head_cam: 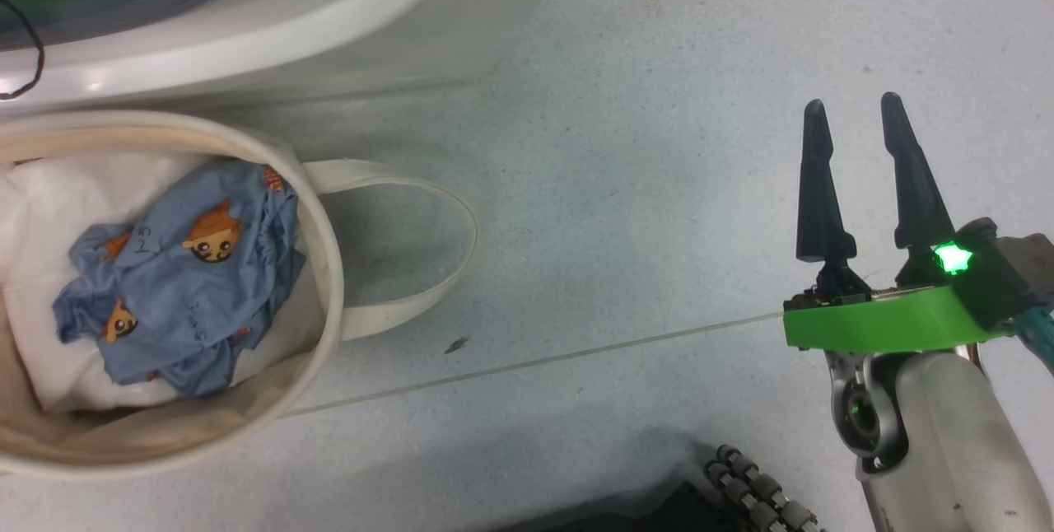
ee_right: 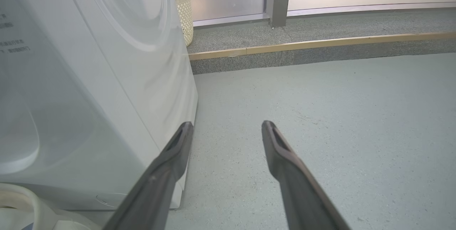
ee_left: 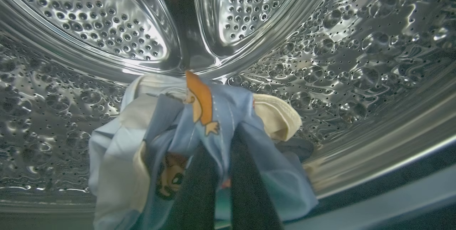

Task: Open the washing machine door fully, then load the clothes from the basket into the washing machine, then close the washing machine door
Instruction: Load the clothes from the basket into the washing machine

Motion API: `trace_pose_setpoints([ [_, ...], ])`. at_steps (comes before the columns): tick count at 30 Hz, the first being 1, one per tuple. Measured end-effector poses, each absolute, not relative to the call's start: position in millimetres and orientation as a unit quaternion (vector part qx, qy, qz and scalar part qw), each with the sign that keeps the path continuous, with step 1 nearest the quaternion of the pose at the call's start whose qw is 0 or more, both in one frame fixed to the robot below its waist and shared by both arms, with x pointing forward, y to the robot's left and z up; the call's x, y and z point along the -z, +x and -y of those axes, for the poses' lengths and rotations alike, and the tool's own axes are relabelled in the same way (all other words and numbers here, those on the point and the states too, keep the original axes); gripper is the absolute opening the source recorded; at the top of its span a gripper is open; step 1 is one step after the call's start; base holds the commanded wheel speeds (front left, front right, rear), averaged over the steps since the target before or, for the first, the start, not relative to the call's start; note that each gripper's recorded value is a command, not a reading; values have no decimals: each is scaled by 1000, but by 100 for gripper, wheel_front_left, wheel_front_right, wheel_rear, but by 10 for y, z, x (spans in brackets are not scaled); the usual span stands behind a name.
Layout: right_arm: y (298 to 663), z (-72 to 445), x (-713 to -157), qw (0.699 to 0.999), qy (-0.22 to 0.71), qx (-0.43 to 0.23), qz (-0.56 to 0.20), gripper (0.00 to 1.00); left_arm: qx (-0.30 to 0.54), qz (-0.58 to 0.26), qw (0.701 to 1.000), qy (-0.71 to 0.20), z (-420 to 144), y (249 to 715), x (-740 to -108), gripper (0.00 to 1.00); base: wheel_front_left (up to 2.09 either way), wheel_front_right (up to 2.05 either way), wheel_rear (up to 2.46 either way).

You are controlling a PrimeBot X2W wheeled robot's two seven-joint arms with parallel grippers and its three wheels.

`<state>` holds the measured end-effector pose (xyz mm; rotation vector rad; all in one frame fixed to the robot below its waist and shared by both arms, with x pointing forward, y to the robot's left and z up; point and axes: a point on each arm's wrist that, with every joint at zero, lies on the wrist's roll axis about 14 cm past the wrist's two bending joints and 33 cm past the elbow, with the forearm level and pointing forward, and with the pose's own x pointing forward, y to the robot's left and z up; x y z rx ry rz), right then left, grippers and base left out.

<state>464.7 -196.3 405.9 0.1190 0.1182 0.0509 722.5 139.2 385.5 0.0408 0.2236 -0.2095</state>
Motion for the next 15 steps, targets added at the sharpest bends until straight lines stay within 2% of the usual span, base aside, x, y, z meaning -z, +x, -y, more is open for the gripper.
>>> trace_pose_setpoints([
  [2, 4640, 1983, -4048, 996, 58, -22, -61, 100, 107, -114, 987, 20, -1342, 7226, -3813, 0, 0, 0, 0],
  [3, 4637, 1986, -4052, 996, 58, -22, -61, 100, 109, -114, 987, 20, -1328, 7228, -3813, 96, 0, 0, 0],
  [4, 4637, 1985, -4066, 996, 59, -21, -59, 100, 110, -113, 987, 20, -1317, 7227, -3823, 100, 0, 0, 0],
  [15, 4633, 1944, -4288, 997, 68, -24, -34, 100, 91, -151, 984, 3, -1374, 7033, -3868, 100, 0, 0, 0],
])
